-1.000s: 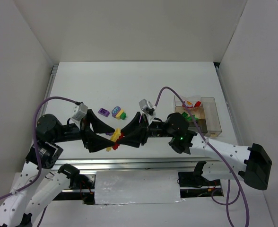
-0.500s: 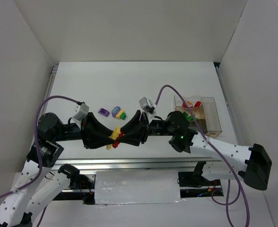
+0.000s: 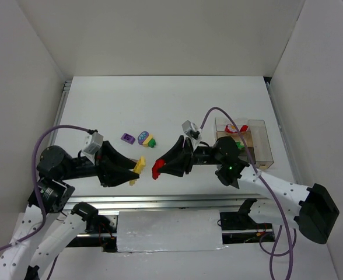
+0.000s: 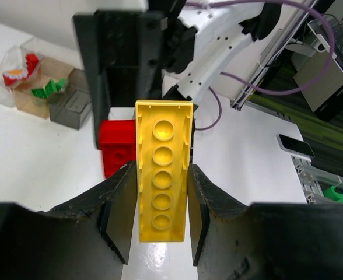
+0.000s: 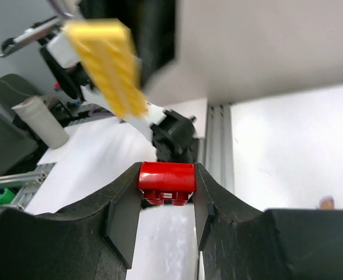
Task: Sort the legos into containers by color
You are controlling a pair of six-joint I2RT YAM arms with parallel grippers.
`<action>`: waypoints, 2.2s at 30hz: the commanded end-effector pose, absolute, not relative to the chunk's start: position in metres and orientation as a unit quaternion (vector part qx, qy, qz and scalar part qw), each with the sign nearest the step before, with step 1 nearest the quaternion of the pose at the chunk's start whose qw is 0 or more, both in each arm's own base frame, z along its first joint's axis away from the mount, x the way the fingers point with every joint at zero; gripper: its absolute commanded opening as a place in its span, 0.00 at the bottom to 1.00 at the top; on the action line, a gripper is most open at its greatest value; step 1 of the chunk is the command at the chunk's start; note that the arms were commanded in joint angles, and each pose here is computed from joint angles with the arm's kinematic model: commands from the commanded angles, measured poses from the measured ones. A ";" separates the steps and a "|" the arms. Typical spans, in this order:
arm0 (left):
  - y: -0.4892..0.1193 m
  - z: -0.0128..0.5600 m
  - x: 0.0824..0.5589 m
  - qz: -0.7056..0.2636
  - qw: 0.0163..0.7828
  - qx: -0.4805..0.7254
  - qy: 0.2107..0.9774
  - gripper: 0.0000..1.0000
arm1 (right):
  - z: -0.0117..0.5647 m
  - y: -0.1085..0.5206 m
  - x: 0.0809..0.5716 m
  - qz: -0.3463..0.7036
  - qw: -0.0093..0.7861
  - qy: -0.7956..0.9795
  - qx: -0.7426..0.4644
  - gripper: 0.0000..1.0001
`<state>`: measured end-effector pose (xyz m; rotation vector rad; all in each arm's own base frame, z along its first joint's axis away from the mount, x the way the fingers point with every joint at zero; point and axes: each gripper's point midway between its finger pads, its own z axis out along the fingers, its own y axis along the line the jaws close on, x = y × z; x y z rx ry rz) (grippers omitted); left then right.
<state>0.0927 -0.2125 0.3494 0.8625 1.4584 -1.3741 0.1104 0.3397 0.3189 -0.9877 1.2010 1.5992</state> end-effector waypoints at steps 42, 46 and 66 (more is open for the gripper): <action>-0.188 0.311 0.135 -0.430 0.510 0.290 0.686 0.00 | 0.160 0.037 0.436 0.110 0.494 0.822 0.261 1.00; -0.192 0.315 0.134 -0.443 0.506 0.293 0.680 0.00 | 0.211 0.062 0.413 0.176 0.530 0.801 0.215 1.00; -0.217 0.363 0.083 -0.598 0.451 0.355 0.560 0.00 | 0.403 0.340 0.079 0.673 0.508 0.446 -0.300 0.96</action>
